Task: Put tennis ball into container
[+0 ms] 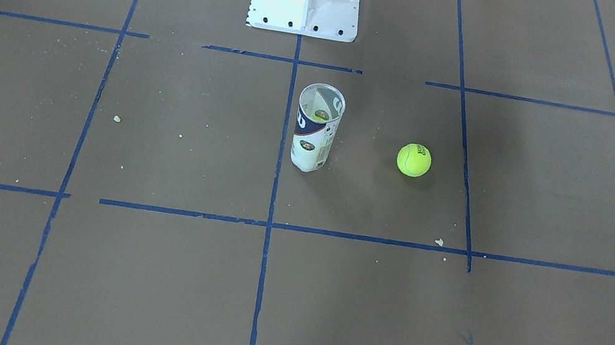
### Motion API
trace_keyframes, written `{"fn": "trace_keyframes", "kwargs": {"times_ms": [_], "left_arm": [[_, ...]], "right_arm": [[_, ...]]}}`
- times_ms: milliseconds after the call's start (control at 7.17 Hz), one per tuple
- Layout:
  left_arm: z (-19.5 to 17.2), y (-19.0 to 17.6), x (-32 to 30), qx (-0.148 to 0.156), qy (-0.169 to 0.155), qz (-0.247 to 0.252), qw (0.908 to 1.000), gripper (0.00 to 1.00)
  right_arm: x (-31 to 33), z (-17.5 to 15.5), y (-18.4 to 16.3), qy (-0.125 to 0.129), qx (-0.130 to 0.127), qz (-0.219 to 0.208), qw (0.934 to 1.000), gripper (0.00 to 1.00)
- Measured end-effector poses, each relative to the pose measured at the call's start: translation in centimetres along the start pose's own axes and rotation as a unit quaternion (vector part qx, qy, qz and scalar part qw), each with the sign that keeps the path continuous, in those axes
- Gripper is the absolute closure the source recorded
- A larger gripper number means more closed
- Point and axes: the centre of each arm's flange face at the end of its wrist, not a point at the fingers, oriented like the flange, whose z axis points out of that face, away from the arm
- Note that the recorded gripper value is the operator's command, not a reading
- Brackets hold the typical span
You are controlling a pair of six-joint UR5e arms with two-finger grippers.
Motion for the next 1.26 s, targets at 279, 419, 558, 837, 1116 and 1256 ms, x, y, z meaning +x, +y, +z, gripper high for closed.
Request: {"fn": "trace_keyframes", "kwargs": {"times_ms": [279, 419, 558, 837, 1116, 1256], "left_arm": [[1.3, -0.8, 12.7, -0.011, 0.037, 0.002, 0.9992, 0.0], [2.6, -0.5, 18.5, -0.026, 0.054, 0.012, 0.9981, 0.0], [4.5, 0.4, 23.3, -0.044, 0.063, 0.024, 0.9967, 0.0], [9.0, 2.5, 29.3, -0.064, 0.048, 0.039, 0.996, 0.0], [13.0, 3.9, 31.2, -0.076, 0.041, 0.033, 0.9957, 0.0], [14.7, 4.4, 31.5, -0.08, 0.045, 0.028, 0.9954, 0.0]], "right_arm": [[0.0, 0.0, 0.0, 0.0, 0.0, 0.0, 1.0, 0.0], [0.0, 0.0, 0.0, 0.0, 0.0, 0.0, 1.0, 0.0], [0.0, 0.0, 0.0, 0.0, 0.0, 0.0, 1.0, 0.0], [0.0, 0.0, 0.0, 0.0, 0.0, 0.0, 1.0, 0.0], [0.0, 0.0, 0.0, 0.0, 0.0, 0.0, 1.0, 0.0], [0.0, 0.0, 0.0, 0.0, 0.0, 0.0, 1.0, 0.0]]}}
